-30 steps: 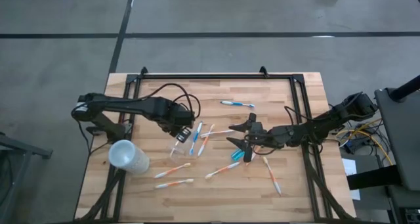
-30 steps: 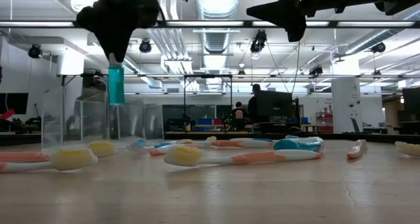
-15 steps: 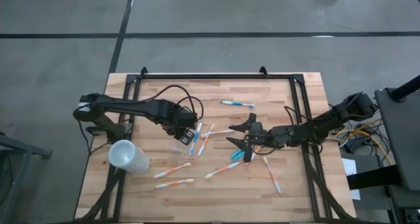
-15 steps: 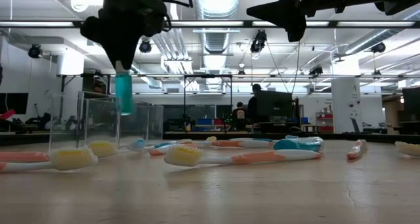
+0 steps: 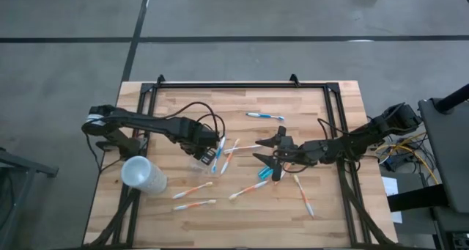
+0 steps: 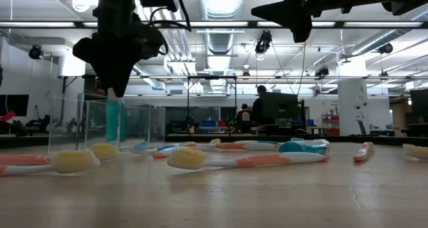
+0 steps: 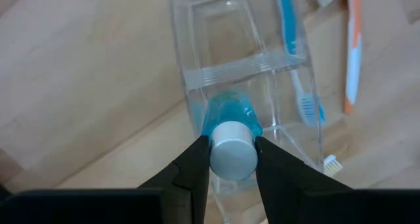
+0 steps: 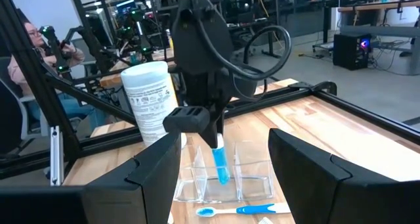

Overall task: Pick & Place toothbrushing station
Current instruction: Put the left mouthwash bottle into the transparent organizer

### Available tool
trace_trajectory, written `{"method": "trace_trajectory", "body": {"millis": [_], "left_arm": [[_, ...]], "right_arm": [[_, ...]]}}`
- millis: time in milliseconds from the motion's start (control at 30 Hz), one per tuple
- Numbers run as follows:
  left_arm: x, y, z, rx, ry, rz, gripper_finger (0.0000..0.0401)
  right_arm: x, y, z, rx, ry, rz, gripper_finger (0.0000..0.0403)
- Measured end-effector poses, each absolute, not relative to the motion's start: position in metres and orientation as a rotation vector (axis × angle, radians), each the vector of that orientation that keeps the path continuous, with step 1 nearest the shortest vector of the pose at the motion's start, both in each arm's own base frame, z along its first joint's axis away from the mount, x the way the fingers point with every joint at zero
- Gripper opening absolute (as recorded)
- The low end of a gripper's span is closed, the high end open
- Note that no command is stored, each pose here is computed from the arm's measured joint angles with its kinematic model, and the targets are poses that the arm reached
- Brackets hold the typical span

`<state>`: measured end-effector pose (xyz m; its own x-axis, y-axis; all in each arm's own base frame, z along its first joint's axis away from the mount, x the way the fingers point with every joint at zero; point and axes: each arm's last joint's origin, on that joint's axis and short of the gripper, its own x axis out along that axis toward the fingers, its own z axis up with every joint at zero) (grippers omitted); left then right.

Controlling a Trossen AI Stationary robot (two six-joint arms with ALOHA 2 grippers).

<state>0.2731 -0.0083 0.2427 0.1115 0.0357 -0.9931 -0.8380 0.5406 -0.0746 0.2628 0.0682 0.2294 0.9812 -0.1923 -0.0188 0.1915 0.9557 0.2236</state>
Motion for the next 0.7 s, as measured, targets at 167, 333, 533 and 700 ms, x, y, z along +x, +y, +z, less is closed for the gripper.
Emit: {"method": "trace_trajectory", "body": {"millis": [167,333,533,700], "left_arm": [[0.2726,-0.0092,0.2385,-0.822,1.319,0.740,0.0108],[0.2770,-0.0096,0.2392,-0.832,1.285,0.703,0.0108],[0.2789,-0.0096,0.2395,-0.838,1.267,0.692,0.0108],[0.2772,-0.0097,0.2361,-0.840,1.279,0.696,0.0108]], "right_arm": [[0.2628,0.0682,0.2292,0.222,0.000,-0.195,0.0224],[0.2627,0.0681,0.2269,0.213,0.022,-0.198,0.0224],[0.2627,0.0681,0.2268,0.213,0.023,-0.199,0.0224],[0.2627,0.0681,0.2268,0.213,0.023,-0.199,0.0224]]}}
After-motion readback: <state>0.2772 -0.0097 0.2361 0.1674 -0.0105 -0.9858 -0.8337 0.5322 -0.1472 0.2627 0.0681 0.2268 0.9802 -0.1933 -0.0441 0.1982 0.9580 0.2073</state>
